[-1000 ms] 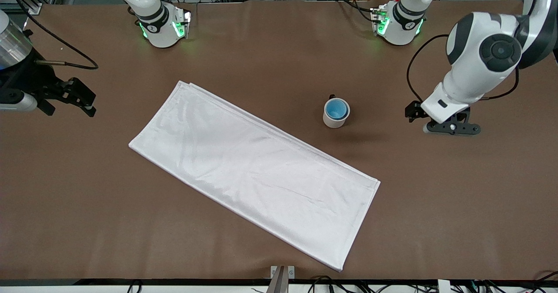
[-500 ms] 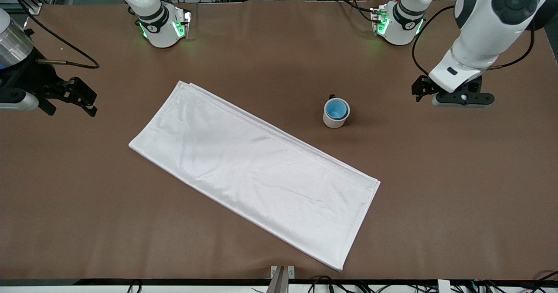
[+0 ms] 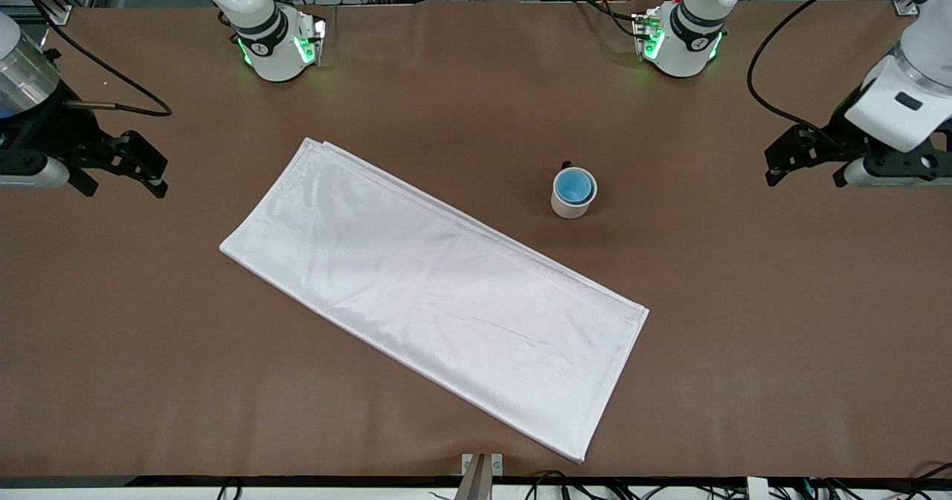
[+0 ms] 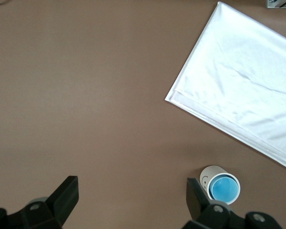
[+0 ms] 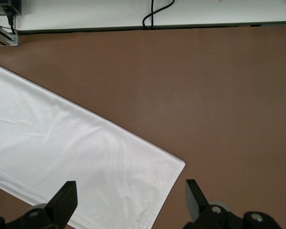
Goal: Place blue cup into white mug on table
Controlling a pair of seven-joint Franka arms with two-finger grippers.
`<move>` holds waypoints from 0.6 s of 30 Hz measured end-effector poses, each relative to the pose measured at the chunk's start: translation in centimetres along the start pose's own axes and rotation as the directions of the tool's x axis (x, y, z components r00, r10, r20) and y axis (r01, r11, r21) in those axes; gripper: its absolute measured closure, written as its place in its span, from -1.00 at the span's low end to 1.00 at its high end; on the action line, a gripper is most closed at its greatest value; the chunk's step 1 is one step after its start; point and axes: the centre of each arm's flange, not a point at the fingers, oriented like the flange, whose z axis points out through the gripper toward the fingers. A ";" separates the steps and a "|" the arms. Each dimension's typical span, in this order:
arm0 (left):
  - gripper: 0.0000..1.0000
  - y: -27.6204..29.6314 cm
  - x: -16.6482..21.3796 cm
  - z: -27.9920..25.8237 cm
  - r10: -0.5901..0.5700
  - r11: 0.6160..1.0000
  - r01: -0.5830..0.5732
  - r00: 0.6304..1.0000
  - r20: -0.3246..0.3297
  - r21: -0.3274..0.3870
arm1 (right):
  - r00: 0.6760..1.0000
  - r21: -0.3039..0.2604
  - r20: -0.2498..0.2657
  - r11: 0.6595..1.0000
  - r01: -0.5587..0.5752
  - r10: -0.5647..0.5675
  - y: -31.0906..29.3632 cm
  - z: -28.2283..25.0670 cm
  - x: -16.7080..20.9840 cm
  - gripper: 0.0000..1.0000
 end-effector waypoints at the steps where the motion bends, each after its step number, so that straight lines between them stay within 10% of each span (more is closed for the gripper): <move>1: -1.00 0.0 0.4 0.1 0.002 1.000 -0.002 1.000 0.003 -0.001 | 1.000 0.000 0.000 1.000 0.000 0.000 0.0 0.0 0.0 -1.00; 18: -1.00 1.7 -2.7 -3.3 0.129 0.991 -0.130 0.986 0.103 0.005 | 1.000 0.000 0.001 1.000 0.003 -0.003 -0.1 0.0 0.0 -1.00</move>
